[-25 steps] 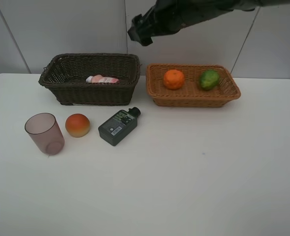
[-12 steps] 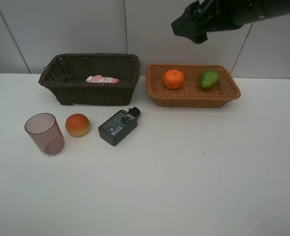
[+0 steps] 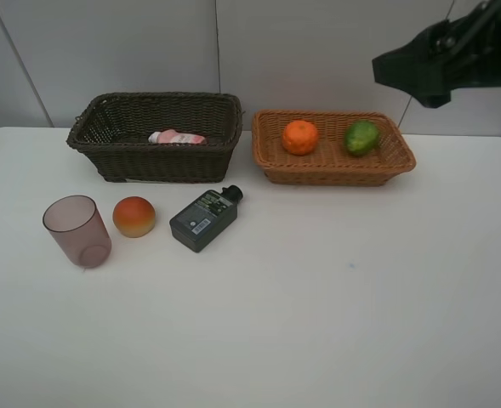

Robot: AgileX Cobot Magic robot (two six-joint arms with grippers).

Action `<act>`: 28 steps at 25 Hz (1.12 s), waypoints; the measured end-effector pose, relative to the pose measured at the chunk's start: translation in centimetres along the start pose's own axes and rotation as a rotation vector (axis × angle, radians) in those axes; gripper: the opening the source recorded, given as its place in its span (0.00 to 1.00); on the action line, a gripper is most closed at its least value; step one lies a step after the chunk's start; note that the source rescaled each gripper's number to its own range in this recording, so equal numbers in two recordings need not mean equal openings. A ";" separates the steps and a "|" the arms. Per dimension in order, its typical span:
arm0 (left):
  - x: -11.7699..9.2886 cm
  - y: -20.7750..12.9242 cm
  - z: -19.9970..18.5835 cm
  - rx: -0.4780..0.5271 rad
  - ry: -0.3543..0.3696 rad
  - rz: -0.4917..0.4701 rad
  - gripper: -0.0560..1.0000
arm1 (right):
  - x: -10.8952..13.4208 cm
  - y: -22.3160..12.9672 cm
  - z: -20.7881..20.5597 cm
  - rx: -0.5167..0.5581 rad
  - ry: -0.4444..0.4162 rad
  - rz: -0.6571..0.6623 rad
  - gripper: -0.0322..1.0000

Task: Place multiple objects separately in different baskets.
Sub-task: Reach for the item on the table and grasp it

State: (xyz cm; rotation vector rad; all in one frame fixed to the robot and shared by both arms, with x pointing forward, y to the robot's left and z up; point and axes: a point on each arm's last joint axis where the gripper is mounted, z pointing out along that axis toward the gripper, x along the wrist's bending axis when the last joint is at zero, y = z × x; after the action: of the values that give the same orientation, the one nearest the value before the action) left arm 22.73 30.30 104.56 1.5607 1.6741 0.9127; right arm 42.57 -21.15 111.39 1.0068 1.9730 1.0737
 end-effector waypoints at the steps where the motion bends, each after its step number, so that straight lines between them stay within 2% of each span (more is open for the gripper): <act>1: 0.0 0.0 0.0 0.000 0.000 0.000 0.93 | -0.1 -0.3 -0.8 0.010 -0.010 -0.004 0.79; 5: 0.0 0.0 0.0 0.000 0.000 0.000 0.93 | -0.4 -1.4 -3.7 0.086 -0.039 0.013 0.79; 11: 0.0 0.0 0.0 0.000 0.000 0.000 0.93 | -0.7 -2.9 -9.3 0.103 -0.089 0.072 0.79; 17: 0.0 0.0 0.0 0.000 0.000 0.000 0.93 | -0.5 -5.5 -13.3 0.196 -0.109 0.116 0.80; 24: 0.0 0.0 0.0 0.000 0.000 0.000 0.93 | 0.3 -10.5 -14.2 0.261 -0.128 0.181 0.80; 28: 0.0 0.0 0.0 0.000 0.000 0.000 0.93 | 0.7 -11.8 -14.5 0.233 -0.118 0.214 0.80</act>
State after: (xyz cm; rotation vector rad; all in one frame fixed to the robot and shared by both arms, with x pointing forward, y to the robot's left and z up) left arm 22.73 30.30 104.56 1.5607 1.6741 0.9127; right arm 26.65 -30.11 107.23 1.4009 1.9578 0.8839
